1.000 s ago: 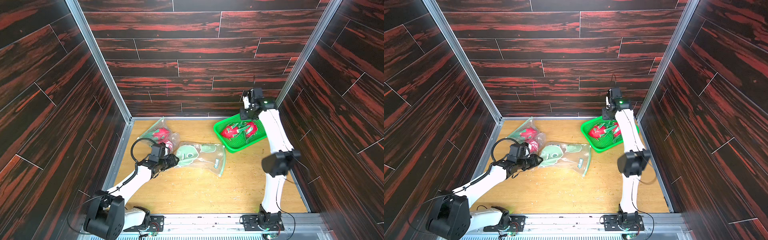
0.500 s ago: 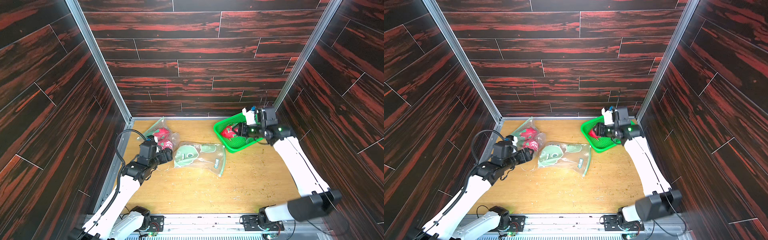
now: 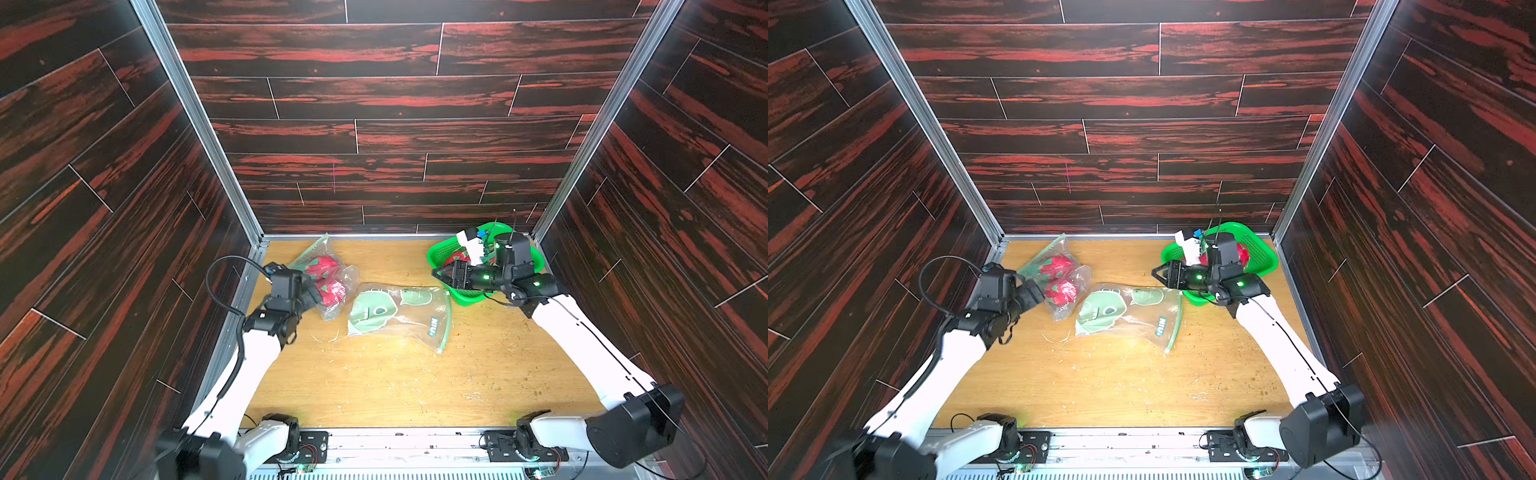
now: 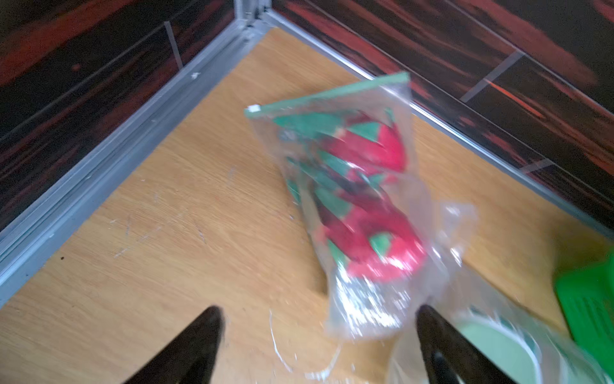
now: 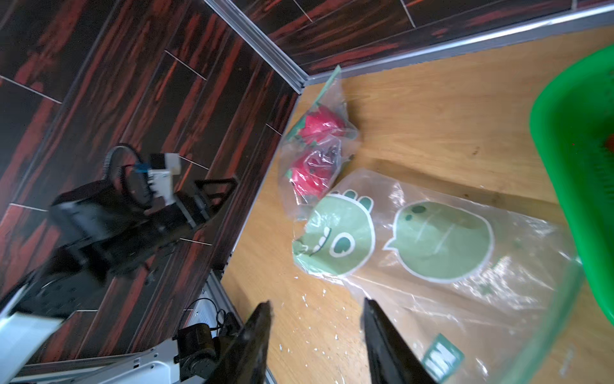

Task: Open the zip-top bag and take out the dragon fruit
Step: Pick up the zipper food storage bag at the center of the board.

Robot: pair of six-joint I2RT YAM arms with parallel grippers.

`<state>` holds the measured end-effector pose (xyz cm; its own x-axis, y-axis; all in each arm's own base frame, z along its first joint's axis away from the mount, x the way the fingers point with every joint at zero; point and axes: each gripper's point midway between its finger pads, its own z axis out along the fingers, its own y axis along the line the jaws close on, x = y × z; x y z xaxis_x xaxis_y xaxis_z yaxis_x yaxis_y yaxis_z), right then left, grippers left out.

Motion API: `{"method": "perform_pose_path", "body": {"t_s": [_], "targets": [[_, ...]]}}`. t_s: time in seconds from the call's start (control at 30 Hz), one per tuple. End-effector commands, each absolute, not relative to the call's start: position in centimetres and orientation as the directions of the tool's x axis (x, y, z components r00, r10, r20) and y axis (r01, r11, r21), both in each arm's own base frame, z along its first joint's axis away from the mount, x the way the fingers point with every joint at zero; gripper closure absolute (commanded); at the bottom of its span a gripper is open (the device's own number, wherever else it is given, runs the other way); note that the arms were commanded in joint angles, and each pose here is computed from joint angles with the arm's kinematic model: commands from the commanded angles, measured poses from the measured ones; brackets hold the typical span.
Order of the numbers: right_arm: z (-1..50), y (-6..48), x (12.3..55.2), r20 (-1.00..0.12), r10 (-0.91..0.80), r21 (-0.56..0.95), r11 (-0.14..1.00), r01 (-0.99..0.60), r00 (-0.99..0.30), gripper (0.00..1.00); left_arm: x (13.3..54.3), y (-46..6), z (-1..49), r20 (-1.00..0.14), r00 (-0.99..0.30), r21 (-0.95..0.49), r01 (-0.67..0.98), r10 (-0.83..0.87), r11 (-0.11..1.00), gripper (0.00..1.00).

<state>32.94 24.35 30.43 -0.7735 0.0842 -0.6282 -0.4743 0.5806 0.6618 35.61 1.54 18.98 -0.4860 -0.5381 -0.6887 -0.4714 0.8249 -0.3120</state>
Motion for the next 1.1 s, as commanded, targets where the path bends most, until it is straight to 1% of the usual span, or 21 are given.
{"method": "perform_pose_path", "body": {"t_s": [0.0, 0.13, 0.23, 0.33, 0.5, 0.7, 1.07], "targets": [[30.2, 25.3, 33.3, -0.625, 0.081, 0.682, 0.54, -0.492, -0.777, 0.52, 38.5, 3.6, 19.5, -0.668, -0.381, -0.427, -0.507, -0.639, 0.748, 0.07], [29.7, 25.8, 33.7, -0.617, 0.072, 0.69, 0.527, -0.496, -0.783, 0.51, 40.5, 7.3, 17.1, -0.601, -0.311, -0.498, -0.574, -0.736, 0.65, 0.09], [29.4, 26.3, 33.9, -0.61, 0.06, 0.699, 0.511, -0.5, -0.79, 0.51, 42.4, 9.6, 15.6, -0.551, -0.286, -0.547, -0.586, -0.784, 0.598, 0.12], [29.4, 26.5, 34.3, -0.612, 0.05, 0.697, 0.505, -0.509, -0.789, 0.52, 44.7, 10.5, 14.2, -0.489, -0.309, -0.601, -0.558, -0.816, 0.572, 0.17], [29.7, 26.9, 34.9, -0.624, 0.027, 0.683, 0.504, -0.529, -0.781, 0.52, 47.6, 11.8, 10.8, -0.386, -0.357, -0.616, -0.587, -0.851, 0.526, 0.19], [30.0, 27.2, 35.6, -0.631, -0.002, 0.667, 0.508, -0.545, -0.776, 0.51, 49.3, 12.5, 8.4, -0.339, -0.35, -0.621, -0.614, -0.873, 0.487, 0.19], [31.4, 27.6, 35.5, -0.651, -0.01, 0.664, 0.476, -0.576, -0.759, 0.51, 51.3, 13.2, 6.2, -0.314, -0.304, -0.649, -0.622, -0.899, 0.437, 0.17]]}}
